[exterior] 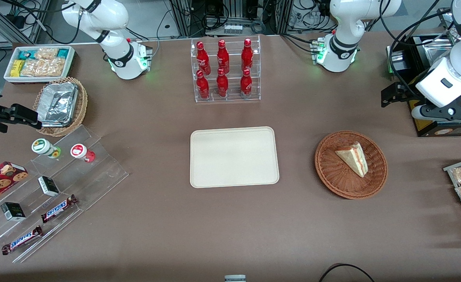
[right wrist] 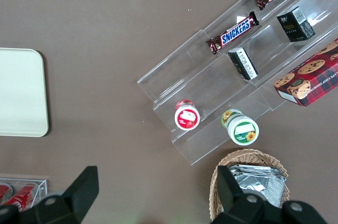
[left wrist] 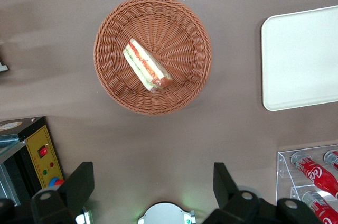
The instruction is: Place sandwich from basket to tray
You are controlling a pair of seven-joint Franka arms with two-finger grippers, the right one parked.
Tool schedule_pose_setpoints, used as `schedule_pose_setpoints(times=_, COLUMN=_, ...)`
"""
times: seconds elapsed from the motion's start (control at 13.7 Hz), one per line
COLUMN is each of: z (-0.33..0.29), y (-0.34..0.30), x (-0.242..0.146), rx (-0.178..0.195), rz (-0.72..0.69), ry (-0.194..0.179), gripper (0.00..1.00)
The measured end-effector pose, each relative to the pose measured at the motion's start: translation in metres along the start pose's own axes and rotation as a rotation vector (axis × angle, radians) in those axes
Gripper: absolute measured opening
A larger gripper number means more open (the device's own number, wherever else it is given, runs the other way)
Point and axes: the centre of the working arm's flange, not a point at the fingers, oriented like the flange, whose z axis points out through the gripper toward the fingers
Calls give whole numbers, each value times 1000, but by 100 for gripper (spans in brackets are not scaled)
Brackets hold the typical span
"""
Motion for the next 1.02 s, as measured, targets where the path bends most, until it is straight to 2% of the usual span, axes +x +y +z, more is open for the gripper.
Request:
schedule_pose_setpoints(times=0.51, z=11, y=-3, x=6, rx=16, rz=-7, ry=8, gripper=100)
schedule_pose_setpoints(times=0.66, z=27, y=-6, x=13, rx=17, rz=-15, ry=12, gripper=100)
schedule_pose_setpoints(times=0.88, z=67, y=-20, x=30, rx=14, rz=-59, ry=39, gripper=100)
schedule_pose_setpoints(times=1.02, z=99, y=-28, x=42, rx=11, rz=-81, ry=35, gripper=100)
